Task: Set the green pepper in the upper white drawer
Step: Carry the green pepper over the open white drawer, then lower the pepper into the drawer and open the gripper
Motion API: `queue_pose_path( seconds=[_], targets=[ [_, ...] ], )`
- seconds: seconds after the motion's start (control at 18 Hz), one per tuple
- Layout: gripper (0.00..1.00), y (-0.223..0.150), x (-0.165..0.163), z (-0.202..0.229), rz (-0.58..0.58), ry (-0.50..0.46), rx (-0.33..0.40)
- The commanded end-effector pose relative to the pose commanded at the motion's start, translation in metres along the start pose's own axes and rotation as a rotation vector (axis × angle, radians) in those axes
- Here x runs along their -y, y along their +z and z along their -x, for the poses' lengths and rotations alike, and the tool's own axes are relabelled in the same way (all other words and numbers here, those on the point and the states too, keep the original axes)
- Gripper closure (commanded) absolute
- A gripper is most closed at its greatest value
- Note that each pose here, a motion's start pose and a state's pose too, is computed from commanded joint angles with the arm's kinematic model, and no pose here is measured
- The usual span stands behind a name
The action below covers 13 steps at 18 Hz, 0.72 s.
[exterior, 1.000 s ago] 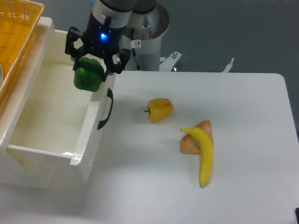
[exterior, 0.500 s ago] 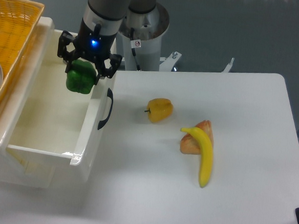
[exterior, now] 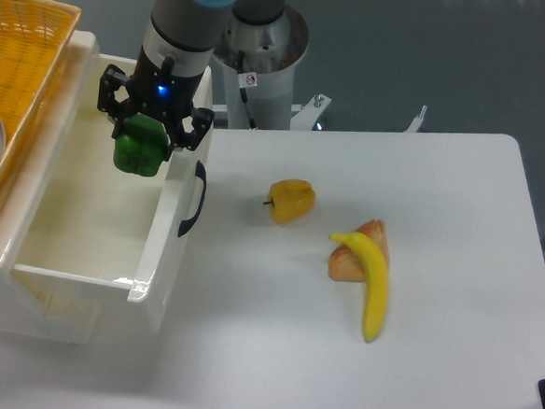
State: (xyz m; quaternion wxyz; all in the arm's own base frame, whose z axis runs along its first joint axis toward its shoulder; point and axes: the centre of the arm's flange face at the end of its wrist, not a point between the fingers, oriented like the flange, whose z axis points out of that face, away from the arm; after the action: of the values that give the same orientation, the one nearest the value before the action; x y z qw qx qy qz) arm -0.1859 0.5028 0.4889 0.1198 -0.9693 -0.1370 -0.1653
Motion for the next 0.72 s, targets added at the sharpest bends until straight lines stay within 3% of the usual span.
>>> queue_pose_path(
  seconds=[0.28, 0.44, 0.72],
  targets=[
    [0.31, 0.012, 0.004, -0.005, 0.021, 0.012, -0.009],
    [0.19, 0.02, 0.006, -0.008, 0.035, 0.019, -0.015],
    [0.16, 0.021, 0.006, -0.009, 0.037, 0.021, -0.013]
  ],
)
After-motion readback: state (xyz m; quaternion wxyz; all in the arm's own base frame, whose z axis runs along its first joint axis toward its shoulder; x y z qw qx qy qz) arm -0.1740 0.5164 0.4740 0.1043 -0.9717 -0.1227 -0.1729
